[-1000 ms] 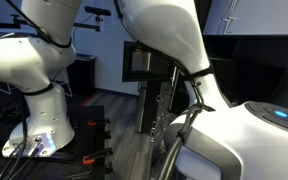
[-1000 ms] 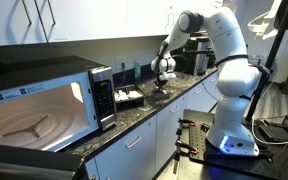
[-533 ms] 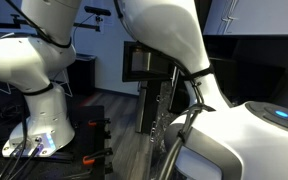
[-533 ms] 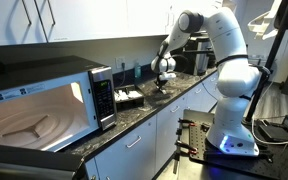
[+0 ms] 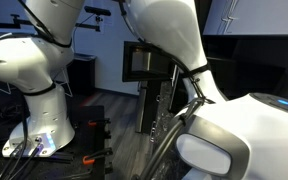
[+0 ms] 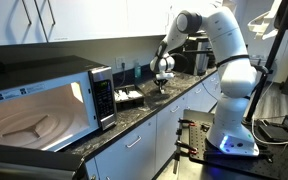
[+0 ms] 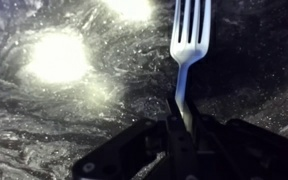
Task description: Turn the folk on the counter
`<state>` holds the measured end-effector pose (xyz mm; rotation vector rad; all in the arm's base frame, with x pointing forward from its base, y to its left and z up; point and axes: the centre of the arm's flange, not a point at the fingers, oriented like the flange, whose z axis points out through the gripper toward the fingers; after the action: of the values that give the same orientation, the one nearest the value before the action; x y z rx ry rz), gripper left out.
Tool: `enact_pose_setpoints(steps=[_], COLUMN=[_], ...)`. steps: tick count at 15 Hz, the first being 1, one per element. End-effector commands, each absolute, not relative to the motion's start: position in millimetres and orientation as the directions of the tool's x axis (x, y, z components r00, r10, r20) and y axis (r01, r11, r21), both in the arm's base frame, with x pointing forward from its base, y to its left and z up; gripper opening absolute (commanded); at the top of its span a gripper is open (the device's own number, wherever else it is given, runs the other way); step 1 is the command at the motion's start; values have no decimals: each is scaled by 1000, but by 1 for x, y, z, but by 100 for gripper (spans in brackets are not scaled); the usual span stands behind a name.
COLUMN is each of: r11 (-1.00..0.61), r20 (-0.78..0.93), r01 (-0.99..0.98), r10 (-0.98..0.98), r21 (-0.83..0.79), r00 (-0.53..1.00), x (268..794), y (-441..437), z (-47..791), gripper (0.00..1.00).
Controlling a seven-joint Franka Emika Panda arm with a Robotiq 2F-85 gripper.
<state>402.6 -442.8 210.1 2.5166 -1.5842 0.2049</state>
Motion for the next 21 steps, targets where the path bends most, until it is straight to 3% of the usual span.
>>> enact_pose_setpoints(steps=[1, 5, 6, 12, 13, 21], r11=[-341, -397, -367, -379, -347, 104], r20=[164, 175, 174, 180, 180, 119], r01=[-938, -918, -929, -925, -938, -988], r10=[-924, -902, -913, -908, -921, -986], r21=[60, 19, 50, 35, 18, -112], r00=[346, 394, 370, 379, 345, -117], x=[412, 416, 416, 422, 422, 419], y=[-433, -423, -430, -427, -428, -419], z=[223, 228, 213, 220, 222, 232], gripper=[3, 3, 11, 11, 3, 3])
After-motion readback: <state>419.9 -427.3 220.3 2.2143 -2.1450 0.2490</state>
